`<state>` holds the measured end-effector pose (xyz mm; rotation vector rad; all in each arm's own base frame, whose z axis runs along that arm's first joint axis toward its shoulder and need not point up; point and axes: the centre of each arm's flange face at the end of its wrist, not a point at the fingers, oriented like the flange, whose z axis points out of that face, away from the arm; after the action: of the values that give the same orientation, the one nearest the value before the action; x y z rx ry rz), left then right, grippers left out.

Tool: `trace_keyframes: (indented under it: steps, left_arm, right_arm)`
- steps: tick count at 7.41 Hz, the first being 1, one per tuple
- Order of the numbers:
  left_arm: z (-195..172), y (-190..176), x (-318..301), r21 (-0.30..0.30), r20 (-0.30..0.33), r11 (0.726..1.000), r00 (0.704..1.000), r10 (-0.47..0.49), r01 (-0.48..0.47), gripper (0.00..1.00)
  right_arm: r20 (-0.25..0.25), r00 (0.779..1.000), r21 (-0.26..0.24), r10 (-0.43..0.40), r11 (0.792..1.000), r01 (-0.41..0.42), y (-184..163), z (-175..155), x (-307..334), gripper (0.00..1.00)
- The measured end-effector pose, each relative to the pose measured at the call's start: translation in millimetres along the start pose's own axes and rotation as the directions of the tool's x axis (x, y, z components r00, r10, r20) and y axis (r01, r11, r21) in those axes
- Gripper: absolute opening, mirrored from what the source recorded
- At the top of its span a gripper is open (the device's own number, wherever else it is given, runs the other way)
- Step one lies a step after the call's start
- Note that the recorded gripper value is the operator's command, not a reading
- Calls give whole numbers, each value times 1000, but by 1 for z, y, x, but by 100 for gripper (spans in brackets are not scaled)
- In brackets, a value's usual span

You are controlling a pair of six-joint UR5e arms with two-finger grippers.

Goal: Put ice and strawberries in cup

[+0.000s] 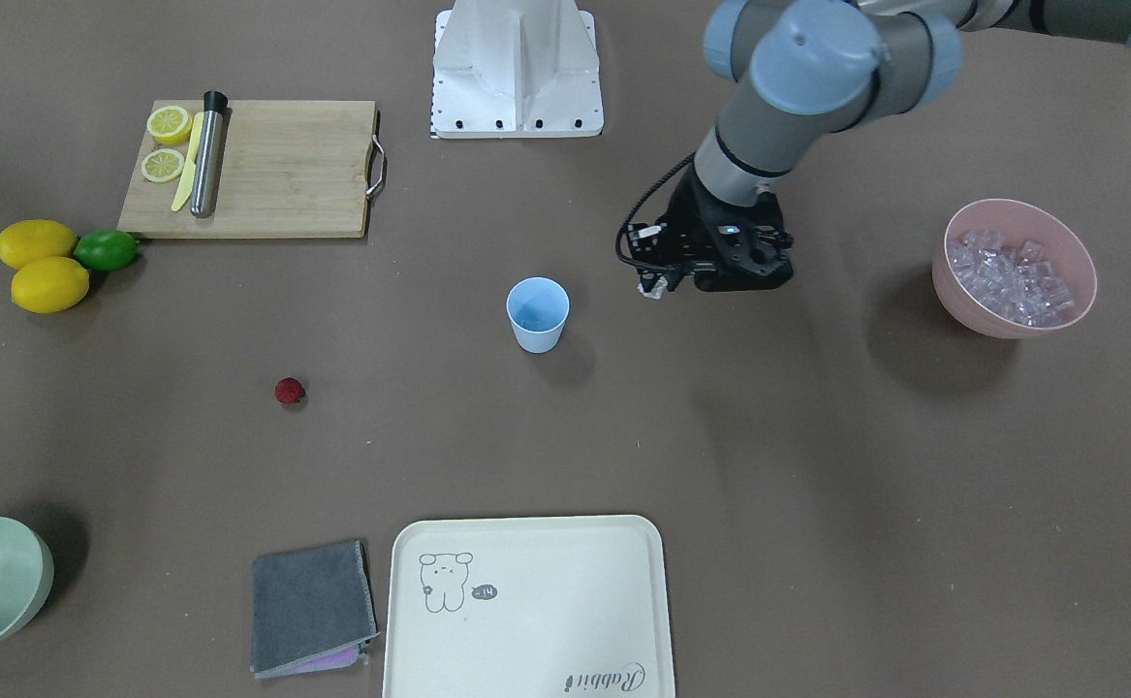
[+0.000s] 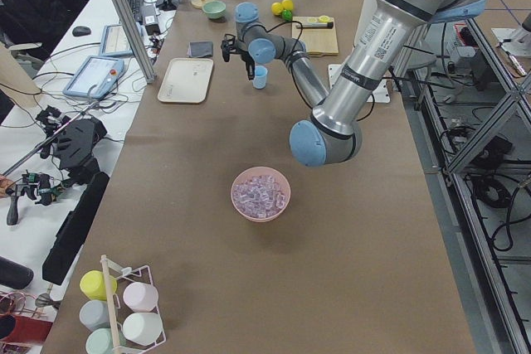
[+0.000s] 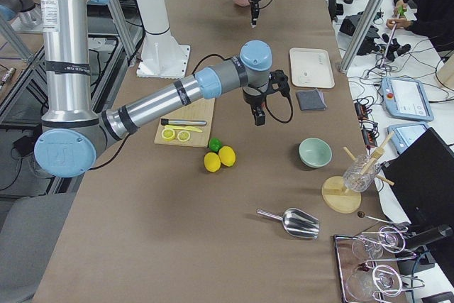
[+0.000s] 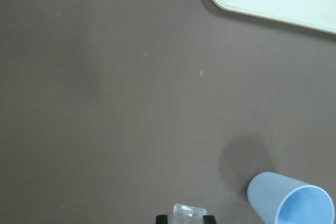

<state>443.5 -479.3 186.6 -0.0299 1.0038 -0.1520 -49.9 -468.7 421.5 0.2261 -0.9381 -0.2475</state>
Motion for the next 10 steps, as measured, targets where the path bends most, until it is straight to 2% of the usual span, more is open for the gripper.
trace_keyframes:
  steps: [3,4,5,8,10]
  left_arm:
    - [41,26,76,23,-3,1000,1000,-20,20,2]
    - [53,31,83,45,-6,999,1000,-8,9,64]
    - [61,34,85,56,-8,998,1000,3,-2,86]
    - [61,36,80,61,-10,998,1000,13,-12,95]
    - [42,14,31,52,10,994,995,96,-97,96]
  right_arm:
    - [-10,1000,-3,-12,1000,12,-6,5,-10,100]
    - [-10,1000,-3,-11,1000,11,-6,5,-10,100]
    - [-11,1000,-4,-10,1000,10,-6,6,-10,100]
    - [-10,1000,-6,-7,1000,7,-4,6,-9,100]
    - [-10,1000,-2,4,1000,-4,-6,4,-11,100]
